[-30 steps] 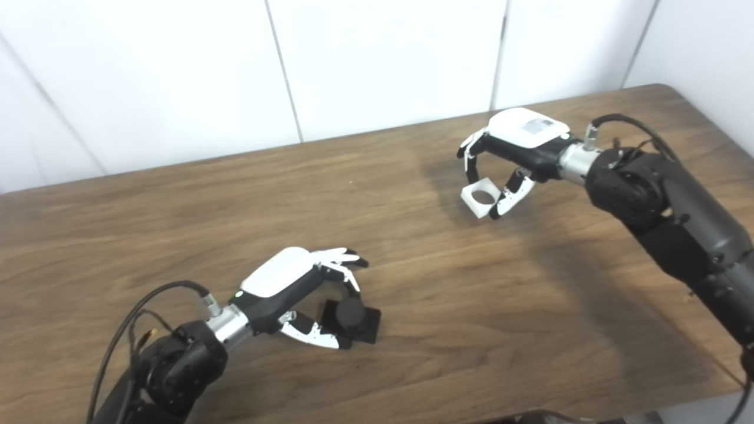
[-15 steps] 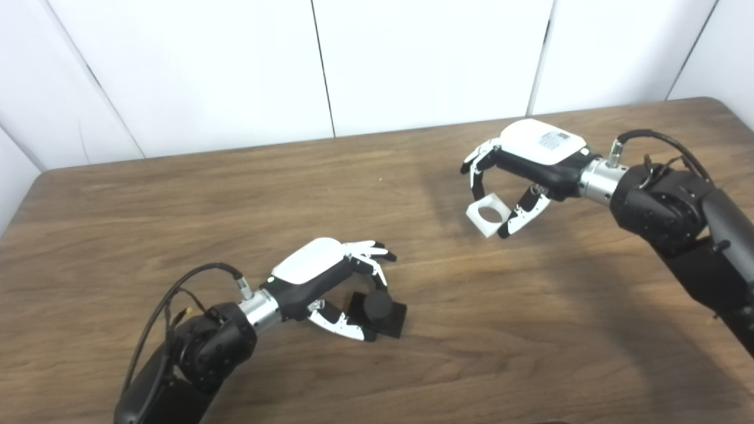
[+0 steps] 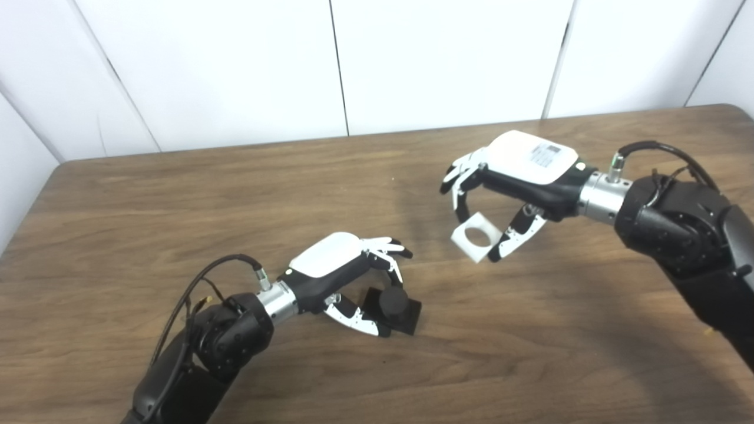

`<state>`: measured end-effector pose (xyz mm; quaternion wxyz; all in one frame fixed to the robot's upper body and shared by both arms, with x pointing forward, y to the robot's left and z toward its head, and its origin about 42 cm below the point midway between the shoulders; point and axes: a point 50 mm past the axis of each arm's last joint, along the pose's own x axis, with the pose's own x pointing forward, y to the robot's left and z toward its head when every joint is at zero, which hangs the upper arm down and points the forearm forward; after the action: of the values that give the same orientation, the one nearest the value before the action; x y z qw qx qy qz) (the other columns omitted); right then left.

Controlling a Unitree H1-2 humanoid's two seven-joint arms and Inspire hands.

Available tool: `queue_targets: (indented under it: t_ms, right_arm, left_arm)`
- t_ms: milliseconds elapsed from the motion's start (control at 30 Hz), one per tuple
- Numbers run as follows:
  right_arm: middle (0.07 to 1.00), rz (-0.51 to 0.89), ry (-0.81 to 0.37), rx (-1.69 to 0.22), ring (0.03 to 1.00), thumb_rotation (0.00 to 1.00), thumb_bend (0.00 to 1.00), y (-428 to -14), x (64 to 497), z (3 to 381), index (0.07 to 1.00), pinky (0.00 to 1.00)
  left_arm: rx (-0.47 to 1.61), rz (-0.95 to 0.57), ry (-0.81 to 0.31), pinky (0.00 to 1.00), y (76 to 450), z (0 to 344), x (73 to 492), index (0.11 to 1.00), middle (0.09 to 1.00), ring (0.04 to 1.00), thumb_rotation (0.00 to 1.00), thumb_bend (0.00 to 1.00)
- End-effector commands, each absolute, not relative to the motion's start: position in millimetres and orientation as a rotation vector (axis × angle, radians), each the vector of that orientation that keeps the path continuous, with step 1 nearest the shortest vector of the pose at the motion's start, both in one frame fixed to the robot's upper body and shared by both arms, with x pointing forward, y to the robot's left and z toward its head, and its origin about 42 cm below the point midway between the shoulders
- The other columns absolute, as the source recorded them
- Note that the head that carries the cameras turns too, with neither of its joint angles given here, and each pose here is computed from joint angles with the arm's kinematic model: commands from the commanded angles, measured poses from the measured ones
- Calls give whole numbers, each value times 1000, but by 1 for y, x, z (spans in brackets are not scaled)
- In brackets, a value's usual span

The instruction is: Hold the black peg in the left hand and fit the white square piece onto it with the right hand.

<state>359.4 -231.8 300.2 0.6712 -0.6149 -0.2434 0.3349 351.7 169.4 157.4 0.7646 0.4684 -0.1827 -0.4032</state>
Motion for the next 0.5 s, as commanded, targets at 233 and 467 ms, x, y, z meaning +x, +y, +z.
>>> queue_targets:
  t_ms: [233, 467]
  right_arm:
    - [775, 765, -689, -1348, 827, 135, 516, -207, 351, 323, 483, 809]
    - [768, 799, -710, -1329, 825, 138, 516, -195, 349, 322, 483, 785]
  left_arm:
    - [1119, -922, -291, 893, 173, 134, 350, 492, 886, 931, 77, 521]
    - [1119, -920, -286, 895, 172, 136, 351, 492, 885, 931, 77, 521]
